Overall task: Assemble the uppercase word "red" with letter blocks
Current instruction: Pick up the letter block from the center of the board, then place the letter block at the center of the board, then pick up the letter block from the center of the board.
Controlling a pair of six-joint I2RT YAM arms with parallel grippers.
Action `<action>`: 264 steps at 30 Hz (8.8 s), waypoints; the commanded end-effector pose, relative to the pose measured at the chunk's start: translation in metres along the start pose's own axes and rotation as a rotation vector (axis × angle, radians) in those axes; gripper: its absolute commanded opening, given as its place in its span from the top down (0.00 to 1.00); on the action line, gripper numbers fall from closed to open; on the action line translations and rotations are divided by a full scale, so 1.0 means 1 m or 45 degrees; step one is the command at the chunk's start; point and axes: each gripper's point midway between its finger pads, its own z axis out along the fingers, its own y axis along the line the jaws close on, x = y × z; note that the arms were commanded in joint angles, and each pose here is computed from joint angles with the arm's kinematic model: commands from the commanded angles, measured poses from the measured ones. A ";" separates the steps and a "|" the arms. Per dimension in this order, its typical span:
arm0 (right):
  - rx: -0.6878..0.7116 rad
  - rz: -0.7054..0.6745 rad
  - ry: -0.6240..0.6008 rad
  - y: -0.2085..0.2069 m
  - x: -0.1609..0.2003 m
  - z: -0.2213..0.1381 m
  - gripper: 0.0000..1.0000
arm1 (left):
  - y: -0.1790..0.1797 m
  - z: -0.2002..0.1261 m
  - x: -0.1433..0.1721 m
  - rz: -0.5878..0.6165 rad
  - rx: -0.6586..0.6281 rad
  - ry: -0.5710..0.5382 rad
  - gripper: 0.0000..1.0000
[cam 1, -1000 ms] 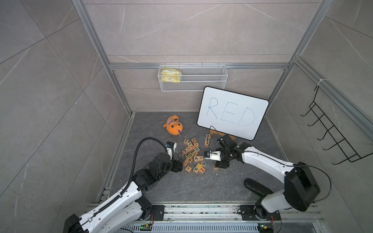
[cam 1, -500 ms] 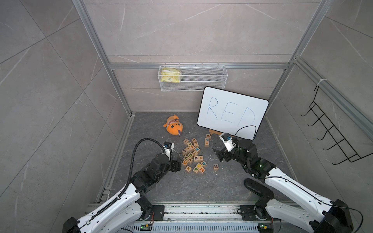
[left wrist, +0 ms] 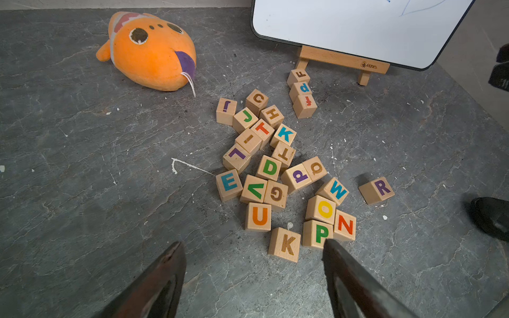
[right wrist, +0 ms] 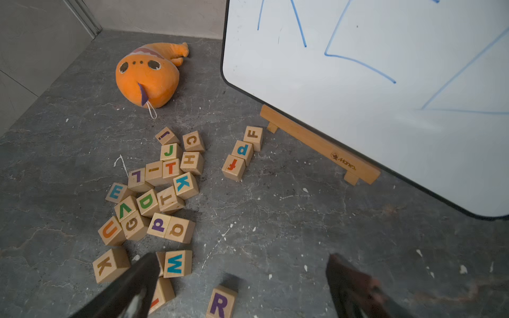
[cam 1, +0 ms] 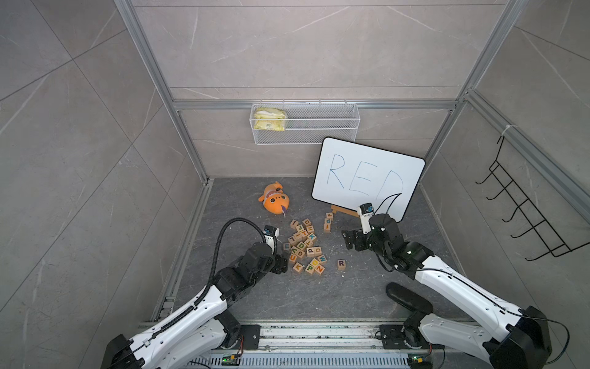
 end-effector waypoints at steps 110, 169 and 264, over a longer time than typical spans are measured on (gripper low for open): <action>0.061 0.027 0.113 0.129 -0.021 0.022 0.76 | -0.021 -0.041 -0.002 -0.107 0.273 -0.131 0.28; 0.416 0.171 0.542 -0.022 0.165 0.063 0.73 | -0.050 -0.010 0.015 -0.077 0.385 0.072 0.29; 0.011 0.500 0.377 0.169 0.020 0.096 0.58 | -0.031 -0.025 0.005 -0.105 0.286 -0.046 0.29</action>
